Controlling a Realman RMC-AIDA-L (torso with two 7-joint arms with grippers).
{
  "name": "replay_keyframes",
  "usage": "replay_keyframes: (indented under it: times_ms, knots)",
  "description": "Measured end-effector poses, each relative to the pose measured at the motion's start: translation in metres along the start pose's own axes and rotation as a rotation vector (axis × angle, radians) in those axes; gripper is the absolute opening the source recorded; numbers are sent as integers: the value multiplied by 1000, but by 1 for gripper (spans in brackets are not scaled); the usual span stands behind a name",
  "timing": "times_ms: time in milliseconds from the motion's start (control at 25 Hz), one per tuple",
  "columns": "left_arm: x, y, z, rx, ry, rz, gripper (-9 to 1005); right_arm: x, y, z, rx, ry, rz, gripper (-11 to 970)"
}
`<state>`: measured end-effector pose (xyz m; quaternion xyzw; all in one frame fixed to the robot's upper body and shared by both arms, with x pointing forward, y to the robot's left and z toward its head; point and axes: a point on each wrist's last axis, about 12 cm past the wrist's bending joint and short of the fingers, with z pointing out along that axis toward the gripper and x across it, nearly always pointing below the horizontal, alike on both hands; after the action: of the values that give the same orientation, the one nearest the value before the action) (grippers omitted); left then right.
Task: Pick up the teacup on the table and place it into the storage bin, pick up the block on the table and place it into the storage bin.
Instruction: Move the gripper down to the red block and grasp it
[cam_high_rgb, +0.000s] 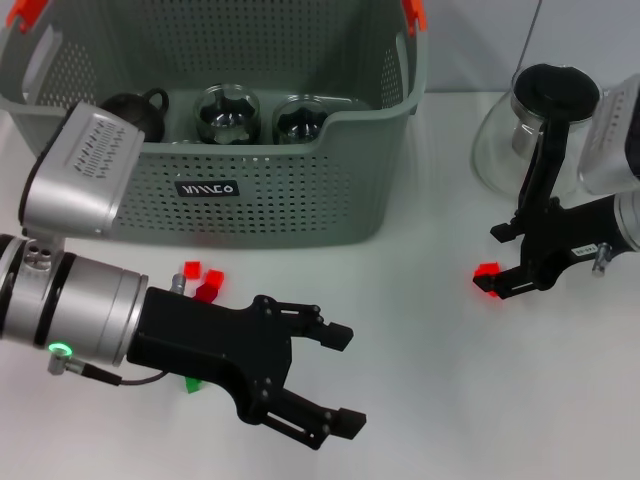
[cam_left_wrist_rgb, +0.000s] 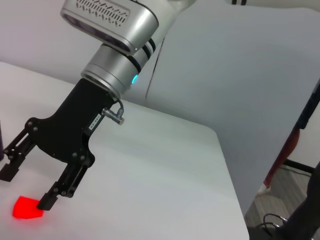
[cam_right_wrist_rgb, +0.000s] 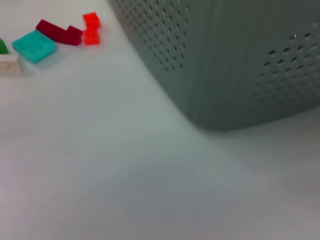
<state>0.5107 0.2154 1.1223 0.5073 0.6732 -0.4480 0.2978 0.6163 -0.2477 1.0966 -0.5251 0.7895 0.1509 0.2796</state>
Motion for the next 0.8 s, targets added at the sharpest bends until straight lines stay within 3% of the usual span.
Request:
replay_keyframes:
  times_ms: [800]
  knots:
    - [-4, 8, 7, -9, -5, -28, 949, -14, 1, 13, 3, 142, -97, 803]
